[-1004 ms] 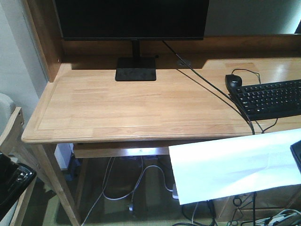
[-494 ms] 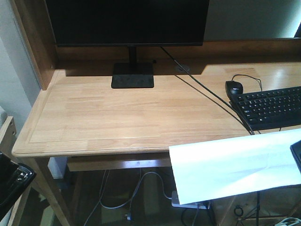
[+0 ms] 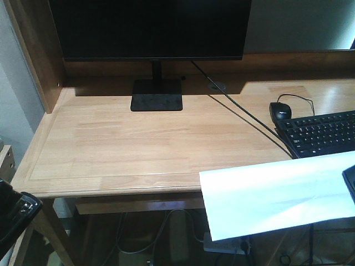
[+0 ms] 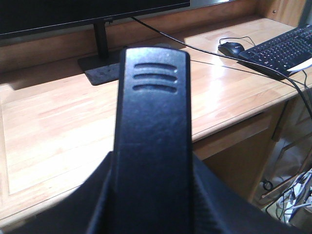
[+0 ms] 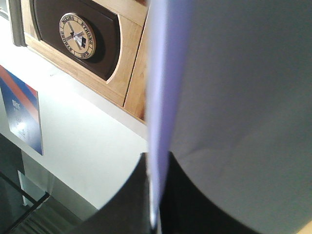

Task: Grab stapler and paper to desk for stapling

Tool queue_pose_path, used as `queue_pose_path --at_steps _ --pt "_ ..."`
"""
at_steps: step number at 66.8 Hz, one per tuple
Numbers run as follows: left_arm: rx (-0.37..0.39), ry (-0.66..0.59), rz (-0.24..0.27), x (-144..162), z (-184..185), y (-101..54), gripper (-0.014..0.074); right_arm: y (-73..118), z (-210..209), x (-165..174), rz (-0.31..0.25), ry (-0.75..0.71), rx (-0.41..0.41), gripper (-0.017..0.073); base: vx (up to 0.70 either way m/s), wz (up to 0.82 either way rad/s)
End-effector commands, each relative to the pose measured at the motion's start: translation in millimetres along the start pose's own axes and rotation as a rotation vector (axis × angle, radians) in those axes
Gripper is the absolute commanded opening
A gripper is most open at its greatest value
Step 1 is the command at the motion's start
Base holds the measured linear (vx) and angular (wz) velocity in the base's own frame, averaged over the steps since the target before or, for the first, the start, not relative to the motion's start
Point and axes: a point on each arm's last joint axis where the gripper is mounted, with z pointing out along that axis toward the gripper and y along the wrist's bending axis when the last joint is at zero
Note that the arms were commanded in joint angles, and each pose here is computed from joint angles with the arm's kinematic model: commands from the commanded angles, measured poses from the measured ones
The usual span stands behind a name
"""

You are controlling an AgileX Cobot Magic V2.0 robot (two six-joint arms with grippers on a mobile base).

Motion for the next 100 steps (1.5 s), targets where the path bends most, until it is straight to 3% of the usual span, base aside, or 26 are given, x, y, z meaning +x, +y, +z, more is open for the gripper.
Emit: queue_pose_path --at_steps 1,100 --pt "-0.002 -0.144 -0.008 -20.1 -3.9 0.2 -0.0007 12.6 4.0 -5.5 -0.006 -0.023 -0.085 -0.0006 0.06 0.0" --pt "-0.002 -0.144 -0.008 -20.1 -3.9 0.2 -0.0007 12.6 4.0 -5.5 -0.006 -0.023 -0.085 -0.0006 0.04 0.01"
